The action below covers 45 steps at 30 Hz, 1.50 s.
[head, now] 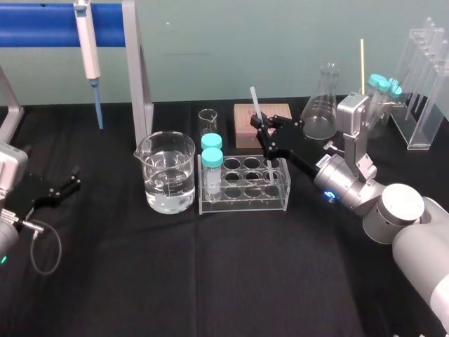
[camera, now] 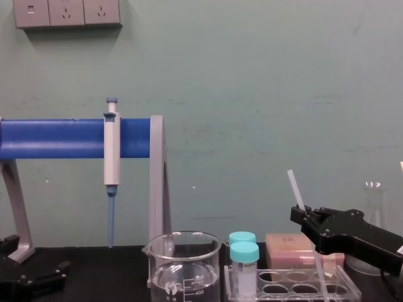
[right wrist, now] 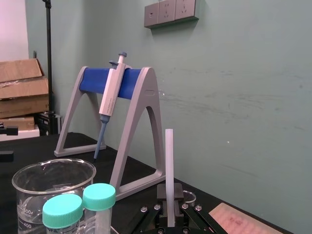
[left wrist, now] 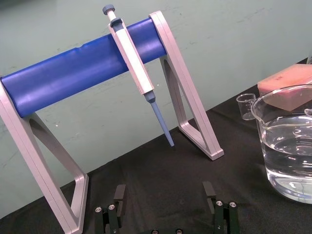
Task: Pick up the stirring rod with one hand, then place it down.
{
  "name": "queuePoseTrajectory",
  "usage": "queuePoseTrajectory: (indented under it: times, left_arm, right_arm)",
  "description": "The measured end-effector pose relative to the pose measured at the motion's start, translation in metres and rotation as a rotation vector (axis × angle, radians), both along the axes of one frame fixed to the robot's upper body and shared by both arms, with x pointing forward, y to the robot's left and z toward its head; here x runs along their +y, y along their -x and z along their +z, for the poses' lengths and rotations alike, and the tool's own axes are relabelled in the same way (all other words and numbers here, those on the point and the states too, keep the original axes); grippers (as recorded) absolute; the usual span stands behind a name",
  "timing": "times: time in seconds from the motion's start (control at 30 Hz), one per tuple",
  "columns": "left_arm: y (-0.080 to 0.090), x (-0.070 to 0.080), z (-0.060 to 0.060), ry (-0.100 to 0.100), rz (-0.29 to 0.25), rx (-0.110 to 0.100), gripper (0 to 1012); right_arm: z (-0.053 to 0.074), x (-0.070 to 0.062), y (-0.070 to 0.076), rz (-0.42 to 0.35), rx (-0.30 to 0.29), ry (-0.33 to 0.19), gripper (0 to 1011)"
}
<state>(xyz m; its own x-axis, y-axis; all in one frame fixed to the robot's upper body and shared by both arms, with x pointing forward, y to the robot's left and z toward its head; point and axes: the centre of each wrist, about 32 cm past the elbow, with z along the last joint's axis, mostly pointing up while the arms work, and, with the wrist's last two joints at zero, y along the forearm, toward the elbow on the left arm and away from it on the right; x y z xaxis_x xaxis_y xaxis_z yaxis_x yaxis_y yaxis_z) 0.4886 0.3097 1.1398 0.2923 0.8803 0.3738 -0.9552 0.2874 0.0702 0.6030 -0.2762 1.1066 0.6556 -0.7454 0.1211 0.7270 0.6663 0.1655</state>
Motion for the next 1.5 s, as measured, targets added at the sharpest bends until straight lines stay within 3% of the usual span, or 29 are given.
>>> queuePoseTrajectory:
  times: [0.47,0.7,1.2,1.5]
  left_arm:
    - [0.0,0.0,0.0,0.0,0.0,0.0,1000]
    - [0.0,0.0,0.0,0.0,0.0,0.0,1000]
    - [0.0,0.0,0.0,0.0,0.0,0.0,1000]
    - [0.0,0.0,0.0,0.0,0.0,0.0,1000]
  right_arm:
    - [0.0,0.0,0.0,0.001,-0.001,-0.001,96]
    - [0.0,-0.0001,0.0,0.002,-0.002,-0.001,273]
    - [0.0,0.0,0.0,0.003,-0.002,-0.001,785]
    - [0.0,-0.0001,0.0,0.003,-0.002,-0.001,999]
